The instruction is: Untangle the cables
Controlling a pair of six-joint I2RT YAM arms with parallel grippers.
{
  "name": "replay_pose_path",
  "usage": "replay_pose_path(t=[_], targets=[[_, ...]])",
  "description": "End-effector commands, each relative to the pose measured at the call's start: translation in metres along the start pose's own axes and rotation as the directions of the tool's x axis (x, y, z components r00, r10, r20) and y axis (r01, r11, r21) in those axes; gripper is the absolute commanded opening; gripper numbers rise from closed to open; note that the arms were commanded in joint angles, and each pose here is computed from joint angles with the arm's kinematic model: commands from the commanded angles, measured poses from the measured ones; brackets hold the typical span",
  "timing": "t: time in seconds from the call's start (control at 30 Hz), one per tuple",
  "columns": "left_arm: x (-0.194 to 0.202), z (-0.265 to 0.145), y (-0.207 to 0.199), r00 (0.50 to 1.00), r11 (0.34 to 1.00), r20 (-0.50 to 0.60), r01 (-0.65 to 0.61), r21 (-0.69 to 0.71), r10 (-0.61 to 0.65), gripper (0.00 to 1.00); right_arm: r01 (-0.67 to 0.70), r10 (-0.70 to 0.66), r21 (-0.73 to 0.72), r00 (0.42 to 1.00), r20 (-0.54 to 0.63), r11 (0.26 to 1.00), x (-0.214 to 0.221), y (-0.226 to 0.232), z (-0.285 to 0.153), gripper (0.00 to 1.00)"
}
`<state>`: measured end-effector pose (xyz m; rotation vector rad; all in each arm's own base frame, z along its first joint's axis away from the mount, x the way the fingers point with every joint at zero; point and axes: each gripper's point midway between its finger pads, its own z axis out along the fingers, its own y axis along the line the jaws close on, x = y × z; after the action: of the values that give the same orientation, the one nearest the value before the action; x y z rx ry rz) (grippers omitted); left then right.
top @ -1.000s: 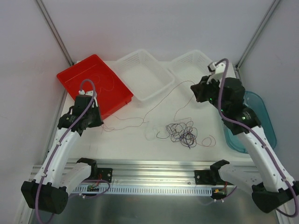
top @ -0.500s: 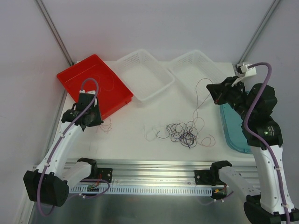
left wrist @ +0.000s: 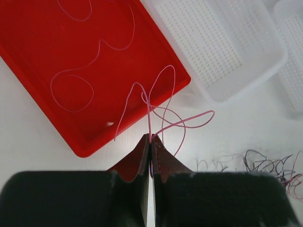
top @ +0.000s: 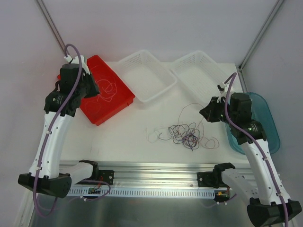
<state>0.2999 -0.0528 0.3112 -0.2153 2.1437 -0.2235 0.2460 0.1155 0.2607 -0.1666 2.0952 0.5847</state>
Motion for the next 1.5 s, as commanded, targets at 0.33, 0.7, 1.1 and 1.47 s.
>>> replay_pose_path(t=[0.33,0.7,1.1,1.47], targets=[[-0.052,0.123,0.040,0.999,0.980,-0.033,0.000,-0.198,-0.007,0.00,-0.005,0.005,-0.010,0.999,-0.044,1.000,0.040,0.001,-0.024,0.01],[-0.023,0.169,0.072,0.989,0.967,-0.138,0.017,-0.254,-0.053,0.48,0.025,-0.025,-0.007,0.999,-0.022,1.000,0.032,0.008,-0.046,0.01],[0.022,0.087,0.000,0.986,0.995,-0.162,0.039,0.091,-0.024,0.98,0.034,-0.033,-0.125,0.999,0.016,0.992,-0.001,0.041,-0.046,0.01],[0.088,-0.002,-0.119,0.979,0.843,-0.137,-0.054,0.536,0.150,0.99,0.029,-0.025,-0.256,1.000,0.019,0.966,-0.042,0.099,-0.019,0.01]])
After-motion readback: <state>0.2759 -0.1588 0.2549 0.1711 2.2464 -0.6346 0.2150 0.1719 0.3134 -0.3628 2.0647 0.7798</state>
